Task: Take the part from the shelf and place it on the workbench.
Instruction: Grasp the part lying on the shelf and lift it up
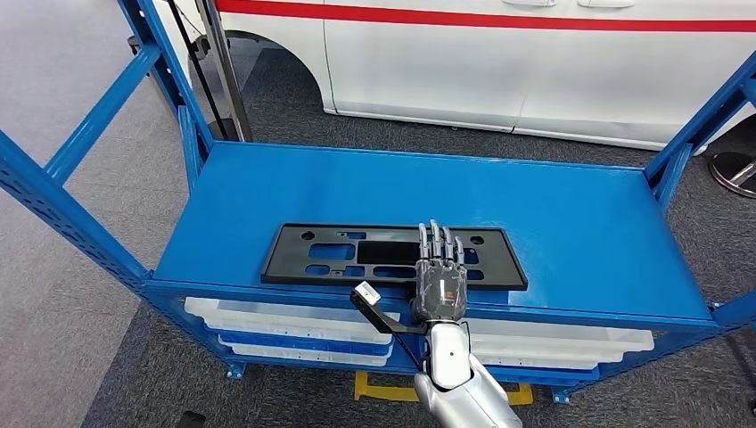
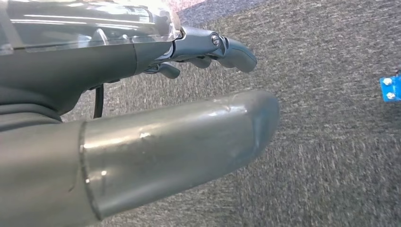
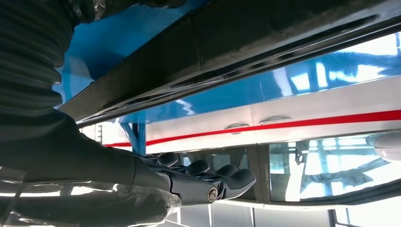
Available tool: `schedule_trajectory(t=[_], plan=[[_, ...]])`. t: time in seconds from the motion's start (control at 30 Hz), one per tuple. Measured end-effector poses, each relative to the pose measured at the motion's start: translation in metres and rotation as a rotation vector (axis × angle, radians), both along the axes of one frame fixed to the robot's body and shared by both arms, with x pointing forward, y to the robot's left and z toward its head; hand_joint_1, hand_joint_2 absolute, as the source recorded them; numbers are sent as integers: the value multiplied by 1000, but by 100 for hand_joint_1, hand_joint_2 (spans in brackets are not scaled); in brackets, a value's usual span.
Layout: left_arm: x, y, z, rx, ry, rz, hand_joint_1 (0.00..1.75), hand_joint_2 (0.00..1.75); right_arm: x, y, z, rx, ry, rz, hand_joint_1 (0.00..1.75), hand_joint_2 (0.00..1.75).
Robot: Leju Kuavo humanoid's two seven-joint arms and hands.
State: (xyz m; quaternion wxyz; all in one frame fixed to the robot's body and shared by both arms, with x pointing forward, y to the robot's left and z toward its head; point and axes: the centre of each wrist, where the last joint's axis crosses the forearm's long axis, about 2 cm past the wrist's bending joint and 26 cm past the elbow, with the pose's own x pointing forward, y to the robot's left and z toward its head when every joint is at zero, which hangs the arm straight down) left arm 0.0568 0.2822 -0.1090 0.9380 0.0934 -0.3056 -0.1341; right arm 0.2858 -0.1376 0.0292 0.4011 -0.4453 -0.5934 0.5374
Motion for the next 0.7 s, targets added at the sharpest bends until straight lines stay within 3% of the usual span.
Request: schedule_trajectory(t=[0.7], plan=[[-1, -4, 0, -7, 3, -1, 0, 0, 2, 2, 2, 10, 0, 2, 2, 175]])
